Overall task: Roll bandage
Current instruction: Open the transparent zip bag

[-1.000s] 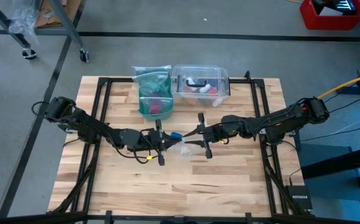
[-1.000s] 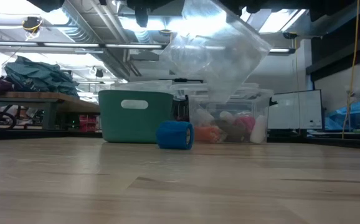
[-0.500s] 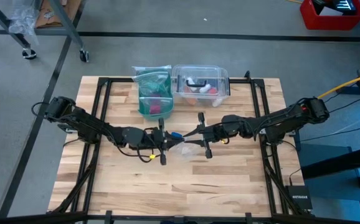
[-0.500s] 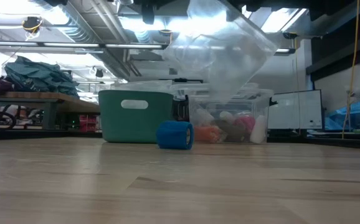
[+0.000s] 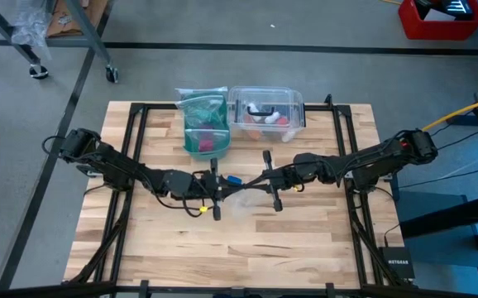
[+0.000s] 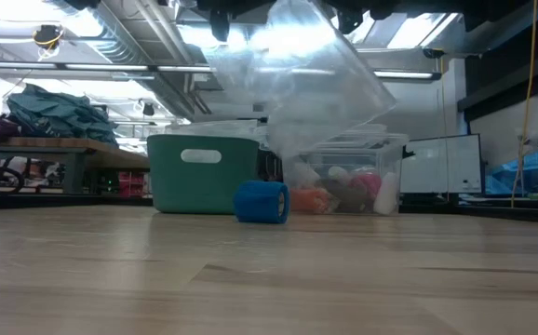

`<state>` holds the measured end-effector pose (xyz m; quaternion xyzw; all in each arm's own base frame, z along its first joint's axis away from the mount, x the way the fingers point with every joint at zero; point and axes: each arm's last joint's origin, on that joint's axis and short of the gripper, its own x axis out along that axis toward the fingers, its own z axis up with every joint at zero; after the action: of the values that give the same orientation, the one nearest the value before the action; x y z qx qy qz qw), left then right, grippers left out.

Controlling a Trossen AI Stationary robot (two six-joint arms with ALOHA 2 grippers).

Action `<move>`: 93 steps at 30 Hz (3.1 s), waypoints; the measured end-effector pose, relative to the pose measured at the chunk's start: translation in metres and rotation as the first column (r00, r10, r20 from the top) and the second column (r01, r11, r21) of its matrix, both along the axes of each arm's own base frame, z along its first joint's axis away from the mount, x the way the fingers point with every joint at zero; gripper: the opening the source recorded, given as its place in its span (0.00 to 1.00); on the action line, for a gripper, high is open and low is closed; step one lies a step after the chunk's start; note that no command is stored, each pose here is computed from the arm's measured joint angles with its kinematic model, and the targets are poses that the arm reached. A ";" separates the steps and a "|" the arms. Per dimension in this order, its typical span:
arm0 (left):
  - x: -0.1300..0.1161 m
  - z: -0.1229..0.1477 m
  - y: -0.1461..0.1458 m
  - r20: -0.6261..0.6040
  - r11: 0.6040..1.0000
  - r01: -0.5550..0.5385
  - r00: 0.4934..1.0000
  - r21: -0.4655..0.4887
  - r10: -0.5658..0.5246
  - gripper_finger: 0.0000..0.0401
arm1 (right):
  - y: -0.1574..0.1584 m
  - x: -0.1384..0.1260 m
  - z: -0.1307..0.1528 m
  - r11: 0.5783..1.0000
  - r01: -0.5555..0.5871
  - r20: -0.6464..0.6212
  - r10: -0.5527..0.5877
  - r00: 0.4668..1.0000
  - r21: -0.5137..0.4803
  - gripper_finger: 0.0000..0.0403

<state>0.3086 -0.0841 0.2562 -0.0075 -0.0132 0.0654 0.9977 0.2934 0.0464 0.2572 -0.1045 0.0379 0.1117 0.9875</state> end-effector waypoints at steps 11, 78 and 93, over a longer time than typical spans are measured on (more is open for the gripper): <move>-0.001 0.001 -0.003 0.005 1.000 -0.016 1.000 0.010 0.016 0.00 | 0.000 0.000 -0.001 1.000 -0.015 -0.008 0.015 1.000 0.000 0.02; -0.004 0.003 -0.011 0.017 0.997 -0.037 0.999 0.066 0.036 0.00 | 0.000 0.000 -0.006 0.999 0.008 -0.061 -0.006 0.998 0.036 0.18; -0.004 0.001 -0.010 0.000 0.998 -0.036 0.999 0.059 0.036 0.00 | 0.000 0.000 -0.002 0.999 -0.003 -0.019 0.003 1.000 0.043 0.18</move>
<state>0.3045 -0.0942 0.2576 0.0222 -0.0149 0.0830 0.9962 0.2934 0.0468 0.2556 -0.0822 0.0447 0.1150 0.9890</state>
